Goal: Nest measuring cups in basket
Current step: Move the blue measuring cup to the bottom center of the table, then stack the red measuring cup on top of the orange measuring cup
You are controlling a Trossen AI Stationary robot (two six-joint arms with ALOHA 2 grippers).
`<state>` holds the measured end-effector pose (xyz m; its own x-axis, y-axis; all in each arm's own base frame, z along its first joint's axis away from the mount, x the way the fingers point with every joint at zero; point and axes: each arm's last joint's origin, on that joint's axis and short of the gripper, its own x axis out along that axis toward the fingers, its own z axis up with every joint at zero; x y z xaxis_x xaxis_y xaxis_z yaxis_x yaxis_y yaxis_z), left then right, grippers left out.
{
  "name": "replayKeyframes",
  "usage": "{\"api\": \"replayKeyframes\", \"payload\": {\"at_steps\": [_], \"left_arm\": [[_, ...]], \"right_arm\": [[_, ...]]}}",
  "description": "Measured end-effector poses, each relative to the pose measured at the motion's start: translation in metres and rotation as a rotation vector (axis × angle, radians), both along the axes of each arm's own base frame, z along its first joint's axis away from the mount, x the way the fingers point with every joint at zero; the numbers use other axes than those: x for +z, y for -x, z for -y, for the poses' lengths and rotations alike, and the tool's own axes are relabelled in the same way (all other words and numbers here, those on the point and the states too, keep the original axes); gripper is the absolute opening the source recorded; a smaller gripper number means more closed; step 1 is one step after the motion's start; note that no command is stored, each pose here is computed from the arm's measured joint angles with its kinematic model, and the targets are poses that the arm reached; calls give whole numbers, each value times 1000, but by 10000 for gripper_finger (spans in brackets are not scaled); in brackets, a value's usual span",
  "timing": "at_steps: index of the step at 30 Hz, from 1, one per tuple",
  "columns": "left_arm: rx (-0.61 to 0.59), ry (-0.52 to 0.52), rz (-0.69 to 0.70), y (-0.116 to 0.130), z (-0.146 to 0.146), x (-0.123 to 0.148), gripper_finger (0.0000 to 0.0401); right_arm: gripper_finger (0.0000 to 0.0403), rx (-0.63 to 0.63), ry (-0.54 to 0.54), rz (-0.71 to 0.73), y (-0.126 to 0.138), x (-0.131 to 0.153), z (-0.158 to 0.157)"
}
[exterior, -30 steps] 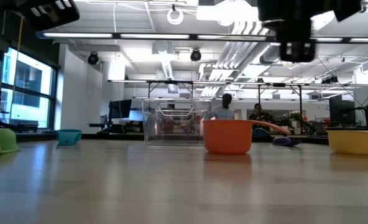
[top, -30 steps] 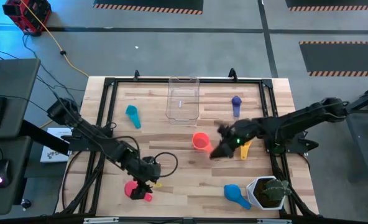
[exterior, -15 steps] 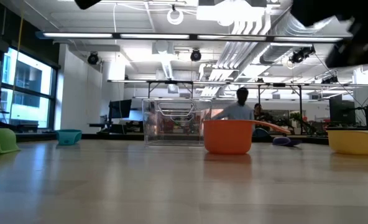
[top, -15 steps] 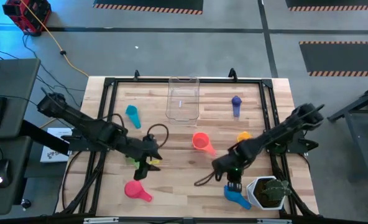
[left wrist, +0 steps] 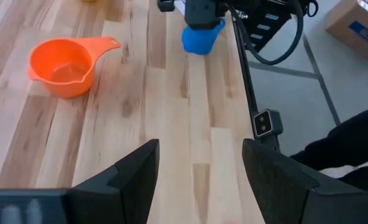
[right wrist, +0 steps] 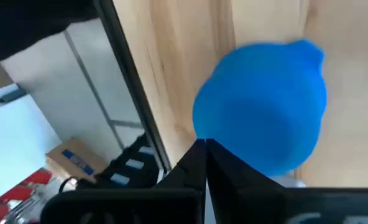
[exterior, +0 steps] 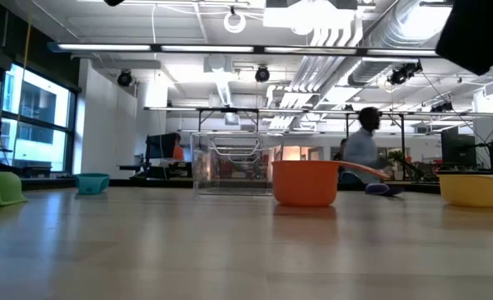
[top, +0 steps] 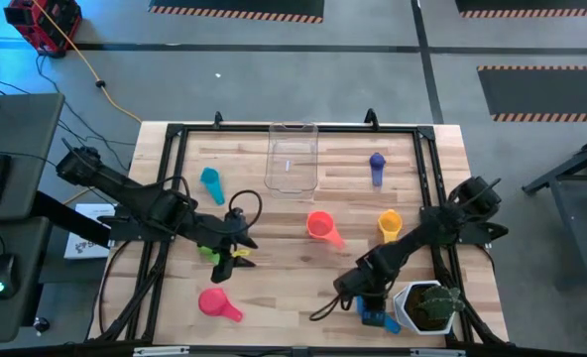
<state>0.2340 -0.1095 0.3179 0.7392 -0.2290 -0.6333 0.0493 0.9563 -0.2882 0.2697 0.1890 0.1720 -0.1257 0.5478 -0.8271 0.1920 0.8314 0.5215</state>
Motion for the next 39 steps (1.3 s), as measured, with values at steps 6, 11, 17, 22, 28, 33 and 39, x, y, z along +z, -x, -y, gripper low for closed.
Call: {"api": "replayKeyframes", "payload": {"at_steps": [6,11,17,22,28,33,39], "left_arm": [[10,-30,12,0,-1,0,220],[9,-32,7,0,-1,0,220],[8,-32,4,0,-1,-1,220],[8,-32,4,0,-1,-1,220],[8,-31,4,0,-1,-1,220],[8,-32,3,0,-1,-1,220],[-3,-42,-40,7,-4,-2,220]], "right_arm": [[1,-33,77,47,-4,-1,7],[0,-48,99,136,-15,0,16],[0,-80,109,306,-35,2,28],[0,-64,130,429,-51,0,41],[0,-91,86,605,-81,-11,55],[0,-123,74,748,-98,1,73],[0,-56,107,821,-78,49,92]]}}
